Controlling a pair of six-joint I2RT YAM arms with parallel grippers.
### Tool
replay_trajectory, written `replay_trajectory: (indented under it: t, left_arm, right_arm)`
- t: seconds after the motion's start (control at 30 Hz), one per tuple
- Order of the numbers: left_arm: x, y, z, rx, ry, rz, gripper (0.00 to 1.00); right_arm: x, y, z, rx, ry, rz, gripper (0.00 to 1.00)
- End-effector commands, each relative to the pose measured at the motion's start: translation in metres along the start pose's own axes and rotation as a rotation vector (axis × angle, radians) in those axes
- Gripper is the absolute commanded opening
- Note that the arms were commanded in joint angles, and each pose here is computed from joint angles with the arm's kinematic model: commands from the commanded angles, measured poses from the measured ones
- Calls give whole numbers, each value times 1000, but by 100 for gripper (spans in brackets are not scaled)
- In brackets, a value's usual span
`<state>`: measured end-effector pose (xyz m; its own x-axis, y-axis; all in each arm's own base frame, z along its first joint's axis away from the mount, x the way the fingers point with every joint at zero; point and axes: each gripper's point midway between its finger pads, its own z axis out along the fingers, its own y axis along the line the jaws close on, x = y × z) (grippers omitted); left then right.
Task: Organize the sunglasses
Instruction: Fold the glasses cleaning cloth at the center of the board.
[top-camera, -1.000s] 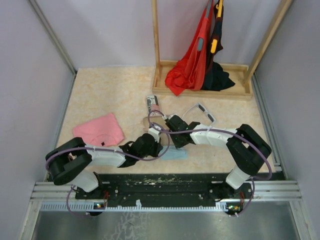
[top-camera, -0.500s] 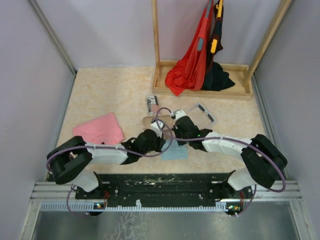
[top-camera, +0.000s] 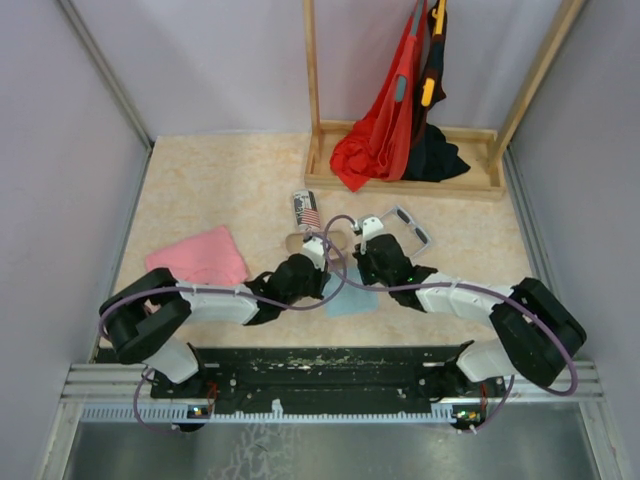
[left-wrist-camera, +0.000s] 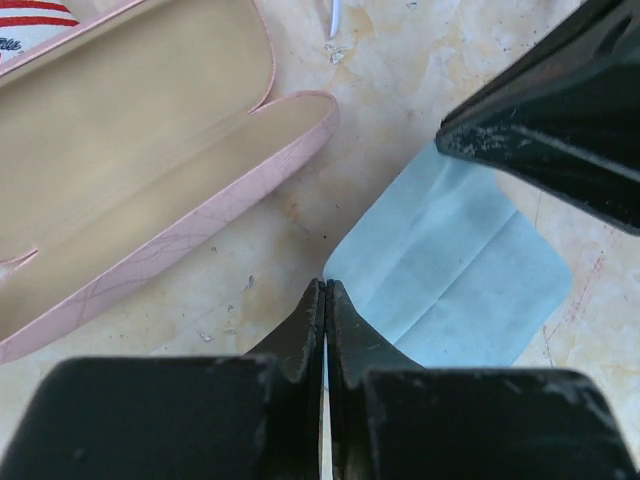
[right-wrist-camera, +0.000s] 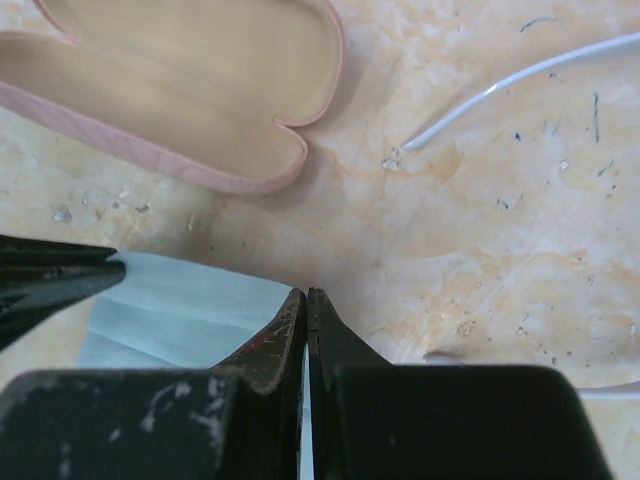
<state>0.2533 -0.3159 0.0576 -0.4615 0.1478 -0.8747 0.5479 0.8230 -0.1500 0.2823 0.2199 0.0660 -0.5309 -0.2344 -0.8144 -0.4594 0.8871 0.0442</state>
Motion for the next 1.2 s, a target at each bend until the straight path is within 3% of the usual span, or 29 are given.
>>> replay_trajectory:
  t: [0.0, 0.5, 0.93, 1.17]
  left_arm:
    - [-3, -1, 2, 27, -43, 11, 1]
    - [7, -23, -14, 207, -76, 32, 1]
    - [20, -30, -20, 258, -39, 24, 13]
    - [25, -31, -21, 270, -22, 16, 15]
  right_arm:
    - [-15, 5, -3, -49, -119, -11, 0]
    - [2, 5, -19, -94, -185, 4, 0]
    - [25, 11, -29, -137, -81, 36, 0]
    - [39, 16, -29, -152, -12, 79, 8]
